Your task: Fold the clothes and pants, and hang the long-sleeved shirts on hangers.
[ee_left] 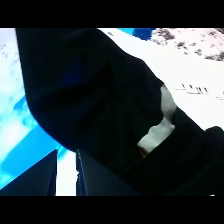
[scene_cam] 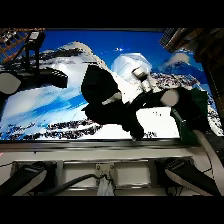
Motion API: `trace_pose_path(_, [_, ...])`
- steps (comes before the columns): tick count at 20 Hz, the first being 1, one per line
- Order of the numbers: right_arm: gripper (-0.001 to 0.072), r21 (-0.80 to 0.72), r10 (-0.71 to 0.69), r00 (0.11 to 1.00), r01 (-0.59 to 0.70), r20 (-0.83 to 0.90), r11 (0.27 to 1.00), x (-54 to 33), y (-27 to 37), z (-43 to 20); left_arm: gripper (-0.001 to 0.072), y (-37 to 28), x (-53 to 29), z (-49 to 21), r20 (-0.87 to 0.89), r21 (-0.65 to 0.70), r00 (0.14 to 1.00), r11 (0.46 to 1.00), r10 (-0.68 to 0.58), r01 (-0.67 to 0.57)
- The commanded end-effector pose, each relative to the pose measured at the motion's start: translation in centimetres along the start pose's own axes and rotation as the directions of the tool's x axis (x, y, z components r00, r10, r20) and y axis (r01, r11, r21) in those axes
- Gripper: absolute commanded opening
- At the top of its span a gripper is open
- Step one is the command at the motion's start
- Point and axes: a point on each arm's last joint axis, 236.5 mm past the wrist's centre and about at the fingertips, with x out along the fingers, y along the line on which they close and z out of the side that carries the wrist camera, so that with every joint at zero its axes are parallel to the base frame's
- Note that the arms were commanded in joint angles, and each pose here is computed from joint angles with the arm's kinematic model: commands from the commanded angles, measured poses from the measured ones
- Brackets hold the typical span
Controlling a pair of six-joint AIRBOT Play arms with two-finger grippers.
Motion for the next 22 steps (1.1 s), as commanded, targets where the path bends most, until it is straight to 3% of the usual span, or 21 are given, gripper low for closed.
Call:
trace_pose_path(1, [0.0712, -0.142, -0.042, 0.996, 0.03, -0.085, 0.989, 3.7, 1.7, -2.6, 0.0136, 3.2, -0.4, -1.1, -0.045, -0.117, 0.995, 0.989, 0.086, -0.091])
trace_pose_path(7, [0.072, -0.323, -0.066, 0.99, 0.023, -0.124, 0.946, 8.0, 3.5, -3.3, 0.0137, 6.8, -1.3, -3.2, -0.127, -0.2, 0.977, 0.961, 0.169, -0.192])
trace_pose_path(14, [0.071, -0.37, -0.14, 0.976, 0.07, -0.165, 0.926, 12.4, 2.1, -4.4, 0.0137, 9.0, -1.4, -5.8, -0.179, -0.208, 0.956, 0.941, 0.232, -0.267])
trace_pose_path(15, [0.0603, -0.334, -0.163, 0.974, 0.102, -0.16, 0.937, 12.7, 1.5, -4.3, 0.0158, 9.1, -0.8, -6.3, -0.182, -0.21, 0.956, 0.941, 0.23, -0.267])
trace_pose_path(16, [0.0315, -0.295, -0.179, 0.972, 0.128, -0.154, 0.947, 12.7, 1.1, -4.2, 0.023, 9.2, -0.3, -6.6, -0.177, -0.213, 0.957, 0.941, 0.229, -0.264])
trace_pose_path(17, [0.007, -0.243, -0.186, 0.971, 0.146, -0.152, 0.959, 12.4, 0.8, -4.1, 0.0244, 9.0, 0.3, -6.6, -0.157, -0.227, 0.963, 0.941, 0.218, -0.25])
trace_pose_path(18, [0.0024, -0.189, -0.189, 0.97, 0.158, -0.153, 0.969, 11.9, 0.6, -4.0, 0.0251, 8.8, 1.0, -6.3, -0.131, -0.248, 0.971, 0.941, 0.201, -0.229])
trace_pose_path(22, [0.0023, -0.076, -0.195, 0.979, 0.189, -0.066, 0.979, 7.8, 0.1, -1.8, 0.043, 6.1, 5.3, -6.1, -0.109, -0.344, 0.993, 0.936, 0.042, -0.078])
